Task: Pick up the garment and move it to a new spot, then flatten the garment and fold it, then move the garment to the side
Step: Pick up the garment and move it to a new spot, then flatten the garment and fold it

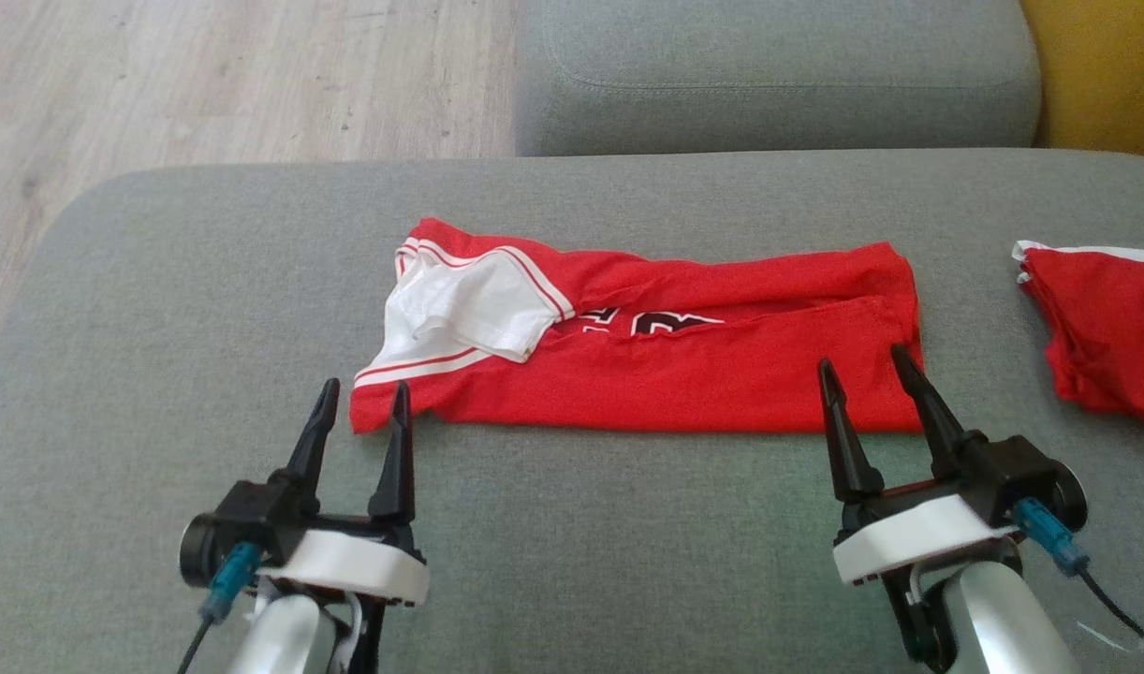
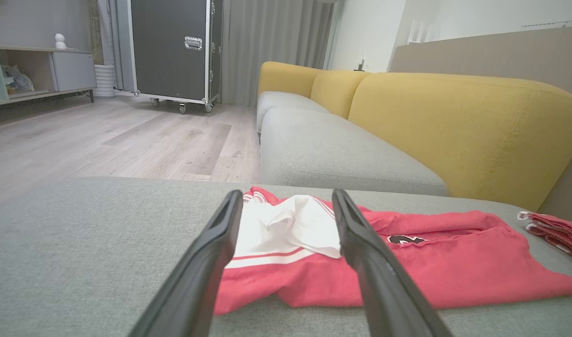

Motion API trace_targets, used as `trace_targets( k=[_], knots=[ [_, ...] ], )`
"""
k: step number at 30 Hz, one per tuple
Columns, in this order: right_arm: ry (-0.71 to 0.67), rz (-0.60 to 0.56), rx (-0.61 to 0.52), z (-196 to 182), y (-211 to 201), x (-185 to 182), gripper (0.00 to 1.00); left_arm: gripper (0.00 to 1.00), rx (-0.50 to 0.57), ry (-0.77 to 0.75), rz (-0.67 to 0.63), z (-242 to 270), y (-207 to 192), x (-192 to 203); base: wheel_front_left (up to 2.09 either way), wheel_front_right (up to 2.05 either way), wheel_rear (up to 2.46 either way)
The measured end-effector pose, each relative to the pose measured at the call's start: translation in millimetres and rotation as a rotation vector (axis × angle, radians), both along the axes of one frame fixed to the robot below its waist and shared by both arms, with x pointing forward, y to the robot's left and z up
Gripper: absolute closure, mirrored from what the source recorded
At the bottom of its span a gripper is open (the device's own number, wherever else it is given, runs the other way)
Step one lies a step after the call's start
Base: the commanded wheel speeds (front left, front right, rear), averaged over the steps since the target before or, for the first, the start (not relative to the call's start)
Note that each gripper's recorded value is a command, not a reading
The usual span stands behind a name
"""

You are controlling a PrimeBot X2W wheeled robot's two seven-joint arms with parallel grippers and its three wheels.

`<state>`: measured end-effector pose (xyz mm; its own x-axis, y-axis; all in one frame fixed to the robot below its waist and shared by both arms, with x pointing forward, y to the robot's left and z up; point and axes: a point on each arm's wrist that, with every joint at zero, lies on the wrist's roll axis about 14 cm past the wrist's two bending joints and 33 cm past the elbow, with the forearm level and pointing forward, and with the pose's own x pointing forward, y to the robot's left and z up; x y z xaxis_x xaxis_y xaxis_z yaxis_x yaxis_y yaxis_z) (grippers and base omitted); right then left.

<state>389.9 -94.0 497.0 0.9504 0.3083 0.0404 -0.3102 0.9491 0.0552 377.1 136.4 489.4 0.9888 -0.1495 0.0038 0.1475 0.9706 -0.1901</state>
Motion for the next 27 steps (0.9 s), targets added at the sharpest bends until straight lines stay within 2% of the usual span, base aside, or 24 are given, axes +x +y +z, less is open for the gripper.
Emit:
trace_targets(
  k=[6, 14, 21, 22, 27],
  knots=[
    [0.000, 0.059, -0.023, -2.3, 19.5, 2.9, 0.00, 0.00, -0.001, -0.010, 0.018, 1.8, 3.5, -4.8, 0.00, 0.00, 0.00],
    [-0.013, 0.232, -0.079, -3.8, 76.3, 9.1, 0.00, 0.00, 0.005, 0.014, 0.083, -6.5, 25.3, -13.7, 0.00, 0.00, 0.00],
    [-0.025, 0.469, -0.224, -13.8, 144.4, 20.6, 0.00, 0.00, 0.003, 0.021, 0.141, -7.6, 44.0, -17.8, 0.00, 0.00, 0.00],
    [-0.025, 0.469, -0.224, -13.8, 144.4, 20.6, 0.00, 0.00, 0.003, 0.021, 0.141, -7.6, 44.0, -17.8, 0.00, 0.00, 0.00],
    [-0.035, 0.619, -0.355, -22.0, 183.2, 37.4, 0.00, 0.00, -0.021, 0.043, 0.190, -13.0, 57.0, -27.6, 0.00, 0.00, 0.00]
  ],
)
